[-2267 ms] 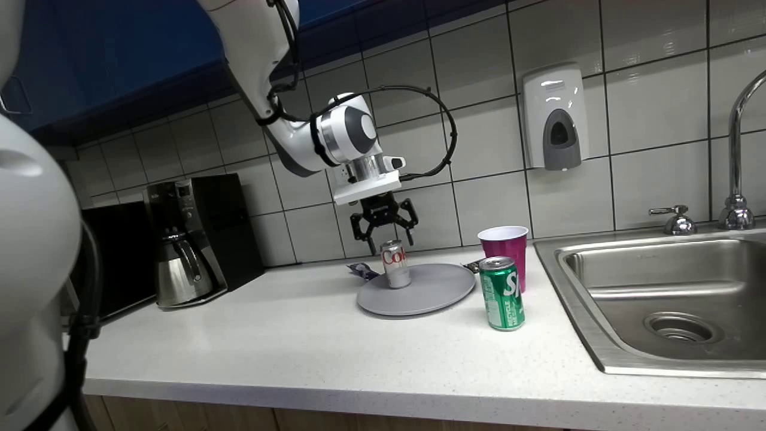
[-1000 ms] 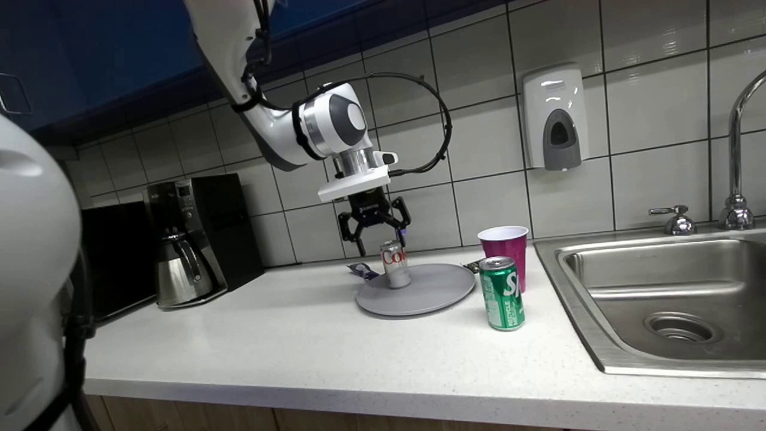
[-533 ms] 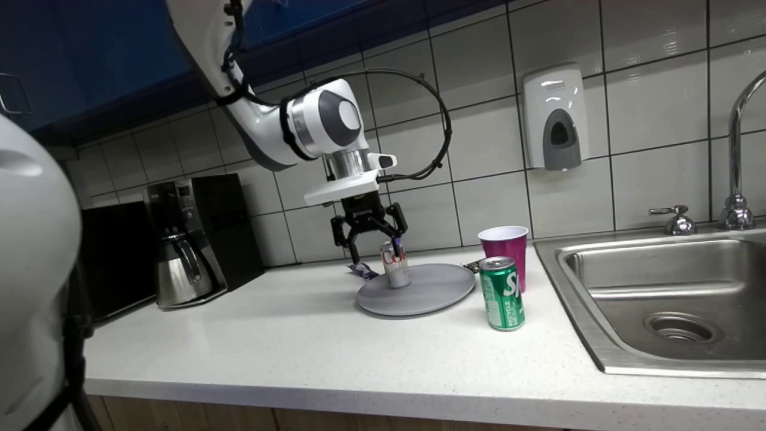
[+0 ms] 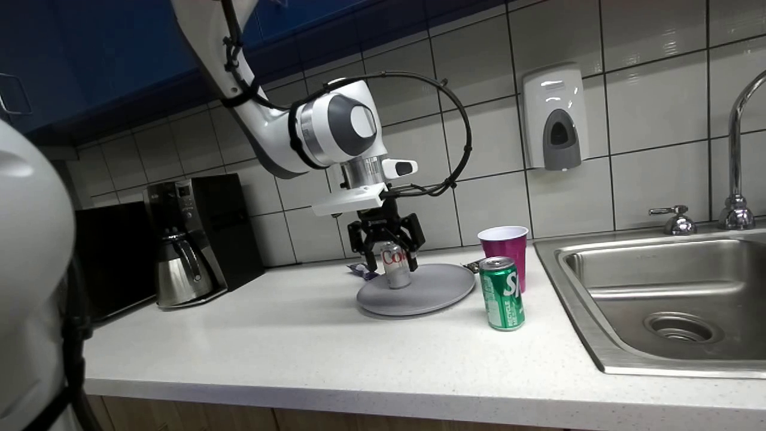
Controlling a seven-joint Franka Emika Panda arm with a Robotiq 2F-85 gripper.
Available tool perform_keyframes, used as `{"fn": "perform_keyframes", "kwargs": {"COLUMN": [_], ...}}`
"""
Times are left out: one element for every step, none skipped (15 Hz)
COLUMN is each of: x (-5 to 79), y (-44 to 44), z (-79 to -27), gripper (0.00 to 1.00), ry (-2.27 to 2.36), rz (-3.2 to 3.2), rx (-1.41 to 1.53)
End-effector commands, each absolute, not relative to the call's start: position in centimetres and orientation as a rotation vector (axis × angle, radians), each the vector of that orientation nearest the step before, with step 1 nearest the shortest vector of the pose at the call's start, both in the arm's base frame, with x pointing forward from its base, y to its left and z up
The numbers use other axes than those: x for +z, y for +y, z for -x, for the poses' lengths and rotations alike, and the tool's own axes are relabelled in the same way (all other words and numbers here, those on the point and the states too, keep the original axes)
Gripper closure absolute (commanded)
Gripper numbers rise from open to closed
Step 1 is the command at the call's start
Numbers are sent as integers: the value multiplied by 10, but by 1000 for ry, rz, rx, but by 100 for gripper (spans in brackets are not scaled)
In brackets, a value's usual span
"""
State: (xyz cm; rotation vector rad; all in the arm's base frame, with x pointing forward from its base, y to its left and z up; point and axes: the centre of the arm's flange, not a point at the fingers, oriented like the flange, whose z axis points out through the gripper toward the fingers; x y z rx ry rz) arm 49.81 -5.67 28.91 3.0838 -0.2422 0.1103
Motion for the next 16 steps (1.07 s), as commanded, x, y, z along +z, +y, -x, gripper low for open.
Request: {"fn": "perform_keyframes", "kwargs": {"x": [293,292,291,291,290,289,289,288,288,288,287,286,286,286,286,286], "y": [-67,-70,-73,-77,-80,-82,-85,-89,-93,-96,-100,-104,-107,-112,-118,-125], "z": [-471,-467,-463,-459,-455,-450,-446,-441,-436,-433,-429,-426,-423,-420,-417,-414], "gripper": [0,0,0,0,0,0,0,0,0,0,0,0,0,0,0,0], "ry": [-417,-460,-504,-548,-589,-622,-660,-696,-734,-765,-795,-823,-851,-882,-914,-948], "rz": [-3065,-3064,-3057,-3053,-3048,-3041,-3035,-3028,-3020,-3013,-3002,-2994,-2987,-2977,-2967,-2956], "rx": [167,176,189,191,196,201,205,205,209,210,214,212,211,214,212,212]}}
